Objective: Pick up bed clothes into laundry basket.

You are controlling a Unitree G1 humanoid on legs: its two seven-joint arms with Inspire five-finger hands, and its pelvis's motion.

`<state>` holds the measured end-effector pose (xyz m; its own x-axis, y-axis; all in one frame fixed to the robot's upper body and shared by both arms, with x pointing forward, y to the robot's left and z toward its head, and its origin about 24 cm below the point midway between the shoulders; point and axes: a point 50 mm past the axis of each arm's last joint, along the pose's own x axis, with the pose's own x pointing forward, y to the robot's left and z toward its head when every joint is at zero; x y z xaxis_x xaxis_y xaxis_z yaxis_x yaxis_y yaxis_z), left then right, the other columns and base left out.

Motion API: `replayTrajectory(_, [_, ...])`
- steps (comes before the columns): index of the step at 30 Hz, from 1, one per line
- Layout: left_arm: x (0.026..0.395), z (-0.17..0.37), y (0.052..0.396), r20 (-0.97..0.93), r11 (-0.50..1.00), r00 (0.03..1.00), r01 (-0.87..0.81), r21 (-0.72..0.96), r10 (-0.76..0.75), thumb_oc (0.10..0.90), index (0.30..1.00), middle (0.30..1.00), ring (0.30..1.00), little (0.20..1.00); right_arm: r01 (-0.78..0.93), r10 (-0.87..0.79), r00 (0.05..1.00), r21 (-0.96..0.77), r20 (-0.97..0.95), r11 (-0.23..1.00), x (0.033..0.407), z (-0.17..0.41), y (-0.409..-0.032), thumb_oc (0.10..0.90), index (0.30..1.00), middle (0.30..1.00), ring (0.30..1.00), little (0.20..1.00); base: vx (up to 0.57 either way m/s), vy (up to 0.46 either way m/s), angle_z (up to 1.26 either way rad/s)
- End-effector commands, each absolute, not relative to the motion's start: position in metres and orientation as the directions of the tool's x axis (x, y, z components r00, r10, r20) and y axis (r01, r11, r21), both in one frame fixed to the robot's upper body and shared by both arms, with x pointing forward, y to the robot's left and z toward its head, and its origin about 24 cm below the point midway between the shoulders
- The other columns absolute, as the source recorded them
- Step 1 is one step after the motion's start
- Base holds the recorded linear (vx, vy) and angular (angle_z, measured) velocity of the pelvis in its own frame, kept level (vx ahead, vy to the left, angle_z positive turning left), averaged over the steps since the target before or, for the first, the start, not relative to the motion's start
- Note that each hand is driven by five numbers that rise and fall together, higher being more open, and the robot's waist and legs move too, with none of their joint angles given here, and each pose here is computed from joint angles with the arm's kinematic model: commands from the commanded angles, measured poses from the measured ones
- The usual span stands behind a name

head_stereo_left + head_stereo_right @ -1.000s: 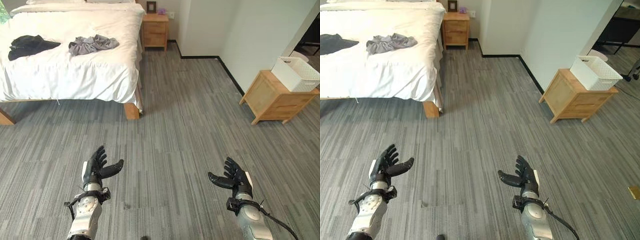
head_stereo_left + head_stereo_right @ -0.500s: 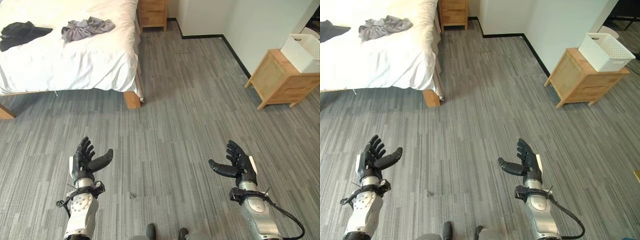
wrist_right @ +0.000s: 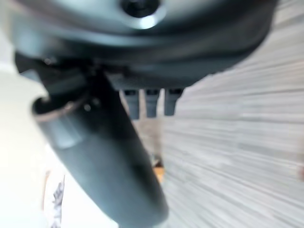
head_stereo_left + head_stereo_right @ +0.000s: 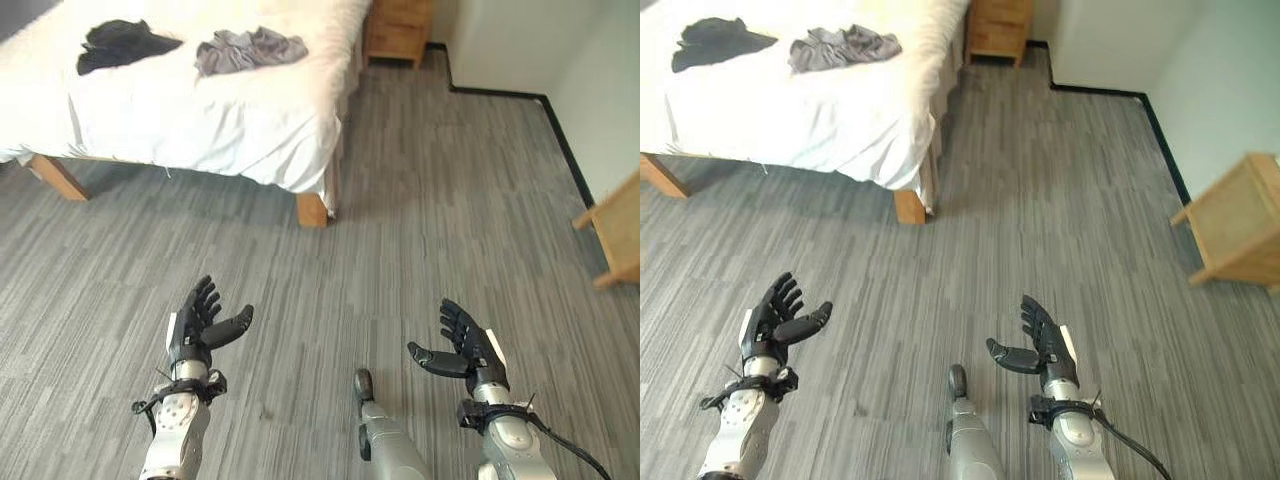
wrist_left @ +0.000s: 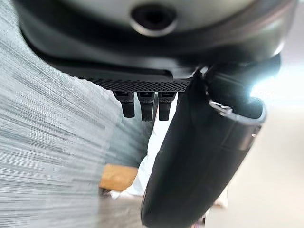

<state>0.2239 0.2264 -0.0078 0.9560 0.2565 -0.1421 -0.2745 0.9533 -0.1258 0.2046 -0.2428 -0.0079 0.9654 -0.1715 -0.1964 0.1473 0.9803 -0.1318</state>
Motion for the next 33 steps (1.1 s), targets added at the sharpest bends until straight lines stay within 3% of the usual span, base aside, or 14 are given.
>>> replayTrajectory(1, [0.236,0.057,0.243,0.197,0.969,0.951,-0.222,-0.108,0.240,0.800,0.900,0.900,0.900,0.900,0.134,-0.123,0.987,-0.103,0.107,0.986,0.229,0.048,-0.243,0.800,0.900,0.900,0.900,0.900,0.58,-0.463,0.48])
replayTrajectory(3, [0.238,0.061,0.246,0.214,0.940,0.934,-0.228,-0.254,0.285,0.800,0.900,0.900,0.900,0.900,0.183,-0.177,0.972,-0.022,0.156,0.983,0.233,0.057,-0.249,0.800,0.900,0.900,0.900,0.900,0.56,-0.555,0.29])
replayTrajectory(7, [0.246,0.075,0.242,0.271,0.959,0.930,-0.197,-0.202,0.248,0.800,0.900,0.900,0.900,0.900,0.216,-0.200,0.957,-0.054,0.211,0.975,0.238,0.071,-0.258,0.800,0.900,0.900,0.900,0.900,0.41,-0.372,0.29])
replayTrajectory(18, [0.247,0.061,0.231,0.223,0.954,0.944,-0.191,-0.231,0.243,0.800,0.900,0.900,0.900,0.900,0.139,-0.132,0.965,-0.015,0.225,0.990,0.245,0.074,-0.241,0.800,0.900,0.900,0.900,0.900,0.32,-0.011,-0.34])
replayTrajectory(23, [0.249,0.059,0.238,0.202,0.957,0.943,-0.231,-0.173,0.264,0.800,0.900,0.900,0.900,0.900,0.150,-0.151,0.968,0.022,0.201,0.989,0.241,0.066,-0.238,0.800,0.900,0.900,0.900,0.900,0.22,0.133,-0.20])
replayTrajectory(27, [0.264,0.085,0.239,0.304,0.979,0.931,-0.190,-0.070,0.202,0.800,0.900,0.900,0.900,0.900,0.151,-0.157,0.965,0.044,0.210,0.988,0.235,0.066,-0.238,0.800,0.900,0.900,0.900,0.900,0.12,0.133,0.06])
replayTrajectory(29, [0.270,0.098,0.235,0.363,0.979,0.910,-0.170,-0.113,0.200,0.800,0.900,0.900,0.900,0.900,0.179,-0.181,0.956,0.029,0.232,0.983,0.230,0.069,-0.246,0.800,0.900,0.900,0.900,0.900,0.25,-0.030,0.71])
replayTrajectory(33, [0.262,0.075,0.225,0.281,0.966,0.934,-0.172,-0.193,0.222,0.800,0.900,0.900,0.900,0.900,0.181,-0.193,0.957,0.074,0.219,0.981,0.225,0.067,-0.247,0.800,0.900,0.900,0.900,0.900,0.06,-0.024,0.81])
